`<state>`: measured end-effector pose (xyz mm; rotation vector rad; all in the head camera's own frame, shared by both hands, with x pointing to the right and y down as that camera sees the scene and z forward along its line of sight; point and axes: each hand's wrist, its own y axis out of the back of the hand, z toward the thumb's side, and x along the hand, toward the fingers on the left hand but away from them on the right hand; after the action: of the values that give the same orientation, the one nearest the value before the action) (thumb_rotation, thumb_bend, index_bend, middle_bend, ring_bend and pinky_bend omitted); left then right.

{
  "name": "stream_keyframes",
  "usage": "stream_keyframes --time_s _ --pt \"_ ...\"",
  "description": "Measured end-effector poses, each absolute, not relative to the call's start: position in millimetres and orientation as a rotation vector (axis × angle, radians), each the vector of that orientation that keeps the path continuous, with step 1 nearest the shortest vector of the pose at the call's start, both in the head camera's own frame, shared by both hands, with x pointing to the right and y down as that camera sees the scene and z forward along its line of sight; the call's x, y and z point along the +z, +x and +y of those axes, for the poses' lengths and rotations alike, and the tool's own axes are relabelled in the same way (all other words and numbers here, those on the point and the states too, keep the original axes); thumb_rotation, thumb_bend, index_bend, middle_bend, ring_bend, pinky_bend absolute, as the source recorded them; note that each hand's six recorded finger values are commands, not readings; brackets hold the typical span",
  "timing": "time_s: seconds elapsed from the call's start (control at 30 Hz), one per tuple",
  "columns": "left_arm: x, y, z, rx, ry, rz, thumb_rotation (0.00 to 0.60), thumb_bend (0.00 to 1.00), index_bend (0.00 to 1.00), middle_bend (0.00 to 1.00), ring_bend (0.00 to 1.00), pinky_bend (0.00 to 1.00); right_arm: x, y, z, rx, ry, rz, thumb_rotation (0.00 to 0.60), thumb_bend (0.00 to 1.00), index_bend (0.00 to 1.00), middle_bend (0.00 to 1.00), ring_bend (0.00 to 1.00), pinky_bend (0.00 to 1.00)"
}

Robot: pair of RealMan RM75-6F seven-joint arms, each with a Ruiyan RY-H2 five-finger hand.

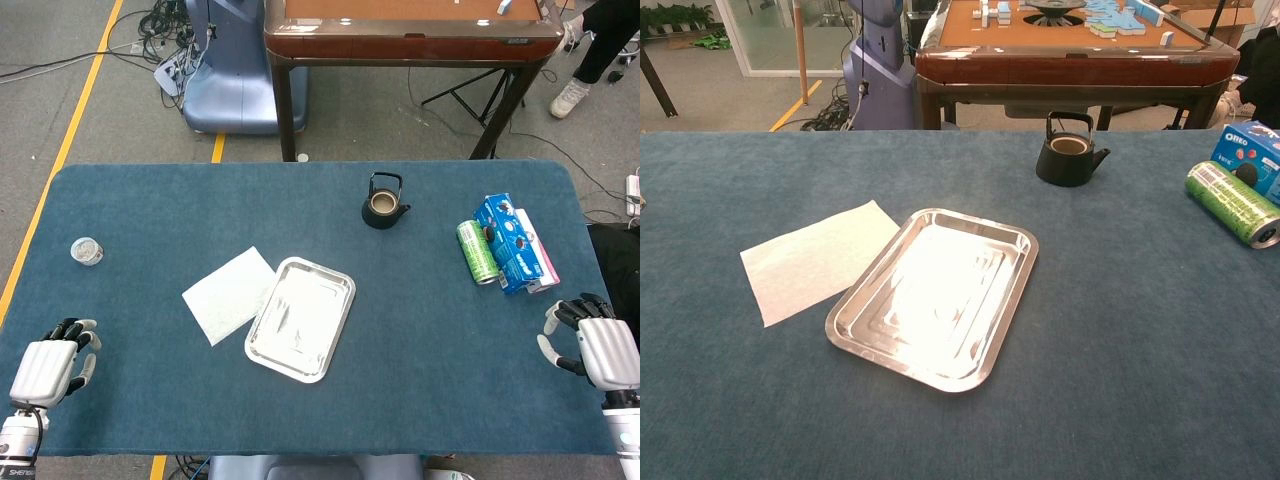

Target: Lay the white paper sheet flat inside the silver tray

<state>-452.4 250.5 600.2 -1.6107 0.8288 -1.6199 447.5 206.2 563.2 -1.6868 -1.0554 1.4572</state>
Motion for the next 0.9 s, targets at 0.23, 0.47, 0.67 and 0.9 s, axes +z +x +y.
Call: stream_keyframes --time_s 0.23,0.47,0.67,0.9 --pt "602.7 -452.0 250.0 -1.618 -1.618 0.822 0.6 0.48 0.47 0.27 0.18 0.35 561.6 447.7 207.0 1.45 -1.691 -1.062 0.6 0.33 0.57 0.43 0.3 0.16" --pt "607.6 -448.1 248.0 -1.588 -1.629 0.811 0.6 0.48 0.48 0.28 0.18 0.35 562.0 449.3 206.1 1.454 -1.702 -1.067 0.6 0.33 0.57 0.43 0.3 0.16" --pt "617.8 -446.3 244.9 -1.538 -1.65 0.808 0.6 0.48 0.48 0.29 0.18 0.35 556.3 447.0 208.8 1.424 -1.718 -1.076 0.6 0.33 0.57 0.43 0.3 0.16" --pt "623.0 -432.6 237.7 -1.475 -1.706 0.796 0.6 0.48 0.48 0.29 0.18 0.35 554.0 448.4 210.0 1.421 -1.728 -1.083 0.6 0.33 0.57 0.43 0.3 0.16"
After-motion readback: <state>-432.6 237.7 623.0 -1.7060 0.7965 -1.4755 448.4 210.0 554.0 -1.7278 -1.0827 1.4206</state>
